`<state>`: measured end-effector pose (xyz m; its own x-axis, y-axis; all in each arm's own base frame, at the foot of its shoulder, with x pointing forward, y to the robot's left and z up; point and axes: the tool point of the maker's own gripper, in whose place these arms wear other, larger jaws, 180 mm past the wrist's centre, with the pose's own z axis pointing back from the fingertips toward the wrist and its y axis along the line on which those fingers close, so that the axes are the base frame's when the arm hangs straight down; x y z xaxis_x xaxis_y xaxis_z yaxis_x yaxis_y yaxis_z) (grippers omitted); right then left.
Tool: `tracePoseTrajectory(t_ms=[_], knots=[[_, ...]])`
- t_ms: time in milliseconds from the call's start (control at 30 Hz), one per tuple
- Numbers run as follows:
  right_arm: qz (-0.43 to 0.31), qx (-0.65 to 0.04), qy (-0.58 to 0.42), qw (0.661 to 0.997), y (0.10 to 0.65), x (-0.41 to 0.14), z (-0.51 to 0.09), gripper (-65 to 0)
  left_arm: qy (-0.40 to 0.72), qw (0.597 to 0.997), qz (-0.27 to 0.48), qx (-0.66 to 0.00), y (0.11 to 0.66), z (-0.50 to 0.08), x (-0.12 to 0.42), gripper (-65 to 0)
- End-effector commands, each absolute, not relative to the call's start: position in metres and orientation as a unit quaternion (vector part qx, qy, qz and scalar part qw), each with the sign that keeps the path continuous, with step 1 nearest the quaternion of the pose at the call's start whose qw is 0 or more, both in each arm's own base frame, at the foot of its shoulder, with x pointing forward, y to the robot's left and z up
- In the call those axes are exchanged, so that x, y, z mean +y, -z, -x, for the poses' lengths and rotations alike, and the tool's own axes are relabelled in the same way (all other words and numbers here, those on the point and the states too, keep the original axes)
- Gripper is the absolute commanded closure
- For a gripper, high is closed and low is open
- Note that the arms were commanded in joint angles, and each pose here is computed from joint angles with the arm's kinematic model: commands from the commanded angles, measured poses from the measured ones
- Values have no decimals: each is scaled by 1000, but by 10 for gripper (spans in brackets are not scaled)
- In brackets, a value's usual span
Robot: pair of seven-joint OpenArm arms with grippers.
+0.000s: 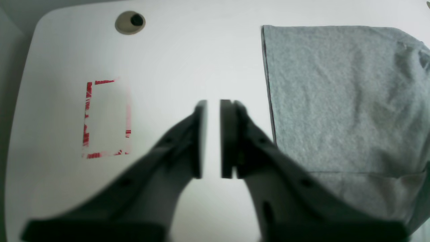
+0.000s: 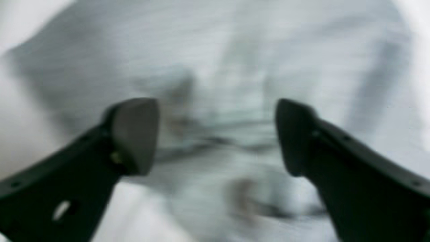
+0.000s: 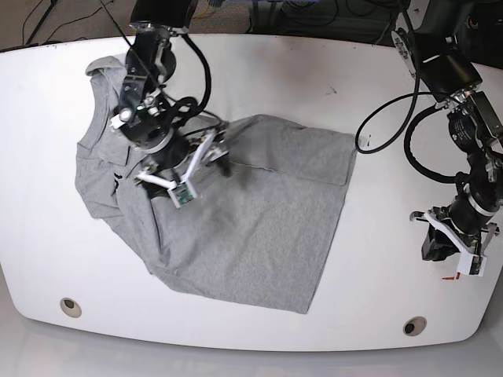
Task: Layout the t-shirt on the table in an organized manner, then fold the t-shirt properly
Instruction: 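Grasp the shirt's shoulder edge with the right gripper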
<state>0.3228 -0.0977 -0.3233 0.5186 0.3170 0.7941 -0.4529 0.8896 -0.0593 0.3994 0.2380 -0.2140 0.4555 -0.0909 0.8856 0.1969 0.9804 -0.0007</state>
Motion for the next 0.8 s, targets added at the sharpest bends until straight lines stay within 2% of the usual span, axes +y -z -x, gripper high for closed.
tracePoseTrajectory(t_ms=[0,200,367,533,767], knots=[[-42,-468,-206,858,301,-130,-339,-575,88,834,54,-542,195,-406,235,-139],[16,-471,-141,871,295,-207,-351,-577,87,836,55,-539,198,-404,236,-157],[44,-447,-84,889,307,-273,-352,-577,88,837,56,-537,200,-403,235,-157],[49,-426,-16,903,321,-330,-349,-577,88,838,56,-536,201,-403,235,-157],[31,-396,61,916,344,-382,-341,-575,88,838,56,-536,201,-403,235,-156]])
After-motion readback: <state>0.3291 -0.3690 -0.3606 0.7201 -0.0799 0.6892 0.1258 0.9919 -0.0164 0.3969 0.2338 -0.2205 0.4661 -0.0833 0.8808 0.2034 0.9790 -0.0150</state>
